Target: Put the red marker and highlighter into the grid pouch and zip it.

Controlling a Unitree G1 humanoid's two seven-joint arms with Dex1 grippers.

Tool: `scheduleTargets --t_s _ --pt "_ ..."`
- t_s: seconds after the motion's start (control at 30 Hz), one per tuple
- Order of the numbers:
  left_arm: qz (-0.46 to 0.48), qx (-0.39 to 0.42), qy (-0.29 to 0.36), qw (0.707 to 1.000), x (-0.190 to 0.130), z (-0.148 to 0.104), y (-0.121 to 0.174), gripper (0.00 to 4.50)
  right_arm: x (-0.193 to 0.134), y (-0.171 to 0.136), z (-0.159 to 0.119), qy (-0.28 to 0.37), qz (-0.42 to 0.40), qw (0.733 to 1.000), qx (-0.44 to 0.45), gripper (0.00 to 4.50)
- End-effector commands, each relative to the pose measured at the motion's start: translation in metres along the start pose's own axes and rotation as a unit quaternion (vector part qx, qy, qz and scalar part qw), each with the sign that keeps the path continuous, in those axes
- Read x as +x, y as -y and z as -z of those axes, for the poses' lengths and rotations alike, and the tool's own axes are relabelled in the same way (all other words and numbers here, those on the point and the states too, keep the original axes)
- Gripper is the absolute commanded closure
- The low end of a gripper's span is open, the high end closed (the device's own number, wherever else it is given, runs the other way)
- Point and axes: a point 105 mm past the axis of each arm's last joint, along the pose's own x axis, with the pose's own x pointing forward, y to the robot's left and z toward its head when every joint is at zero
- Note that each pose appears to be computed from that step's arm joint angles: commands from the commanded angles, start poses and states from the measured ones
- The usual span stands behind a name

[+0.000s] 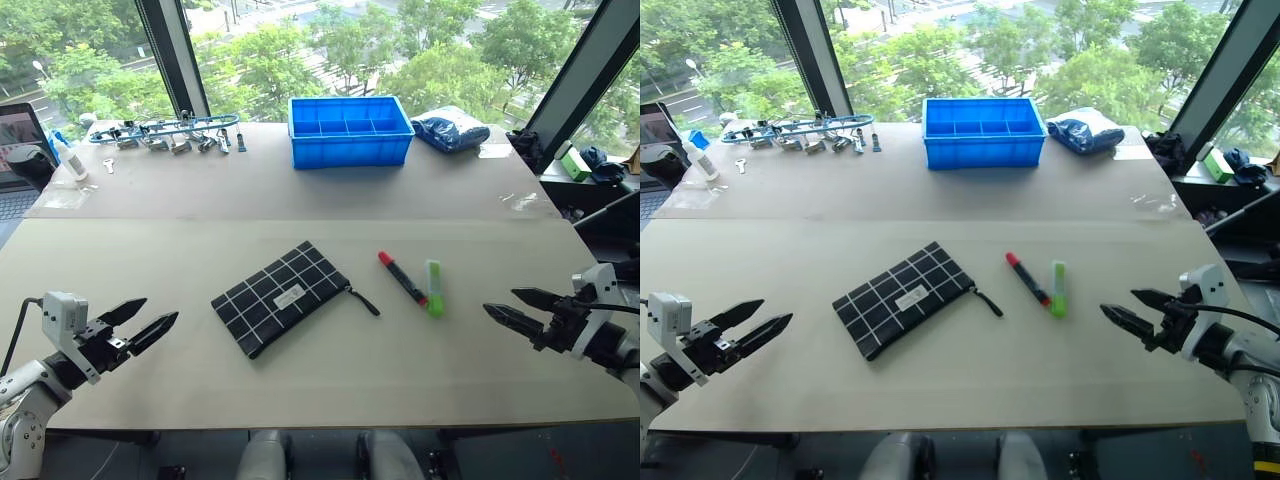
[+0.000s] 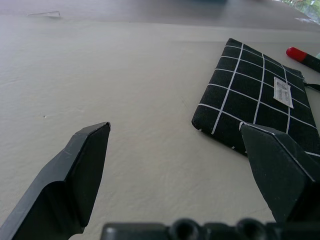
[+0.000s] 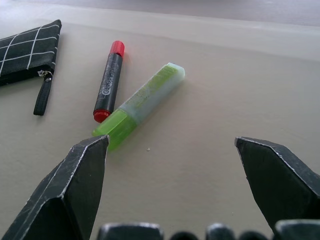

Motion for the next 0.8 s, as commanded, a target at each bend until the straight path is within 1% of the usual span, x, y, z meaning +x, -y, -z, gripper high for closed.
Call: scheduleTargets --t_s 0.03,0.13,0.2,0.27,0.3,0.37,0.43,0.5,0.57,0.6,0.63,0.7,0.73,0.77,0.8 --pt "0.001 0.014 -0.008 1.000 0.002 -0.004 -0.001 0.00 0.001 -0.002 -0.014 0.020 -0.001 1.000 -0.022 0.02" --pt "0.023 0.013 -0.019 0.999 0.011 -0.005 0.004 0.00 0.005 -0.005 -0.016 0.024 -0.004 0.999 -0.023 0.02" --pt "0.058 0.010 -0.038 0.998 0.017 -0.004 0.012 0.00 0.006 -0.008 -0.022 0.036 -0.010 0.999 -0.020 0.02" --pt "0.091 0.043 -0.063 0.993 0.022 -0.002 0.019 0.00 0.007 -0.012 -0.028 0.045 -0.019 0.999 -0.019 0.02" --pt "0.105 0.060 -0.086 0.989 0.025 0.002 0.022 0.00 0.008 -0.015 -0.030 0.046 -0.026 0.998 -0.022 0.02" --pt "0.154 0.124 -0.108 0.974 0.034 0.000 0.035 0.00 0.013 -0.030 -0.034 0.043 -0.054 0.997 -0.034 0.02" --pt "0.178 0.155 -0.095 0.967 0.044 -0.010 0.045 0.00 0.018 -0.043 -0.037 0.043 -0.077 0.995 -0.041 0.02" --pt "0.199 0.151 -0.065 0.966 0.052 -0.027 0.054 0.00 0.024 -0.064 -0.044 0.053 -0.113 0.991 -0.050 0.02" --pt "0.212 0.144 -0.049 0.965 0.056 -0.040 0.058 0.00 0.030 -0.084 -0.051 0.069 -0.148 0.985 -0.052 0.53" --pt "0.217 0.135 -0.047 0.966 0.056 -0.043 0.059 0.00 0.033 -0.090 -0.054 0.073 -0.158 0.983 -0.049 0.71" --pt "0.227 0.125 -0.050 0.964 0.054 -0.046 0.061 0.00 0.036 -0.097 -0.057 0.076 -0.167 0.982 -0.052 1.07" --pt "0.259 0.106 -0.070 0.958 0.047 -0.046 0.068 0.00 0.043 -0.108 -0.061 0.082 -0.186 0.978 -0.053 1.72" --pt "0.294 0.092 -0.098 0.946 0.036 -0.043 0.076 0.00 0.050 -0.118 -0.065 0.089 -0.206 0.973 -0.051 2.03" --pt "0.308 0.085 -0.120 0.940 0.029 -0.042 0.078 0.00 0.057 -0.128 -0.067 0.093 -0.225 0.969 -0.051 2.43" --pt "0.316 0.094 -0.129 0.935 0.025 -0.041 0.078 0.00 0.064 -0.137 -0.067 0.092 -0.243 0.964 -0.058 2.74"
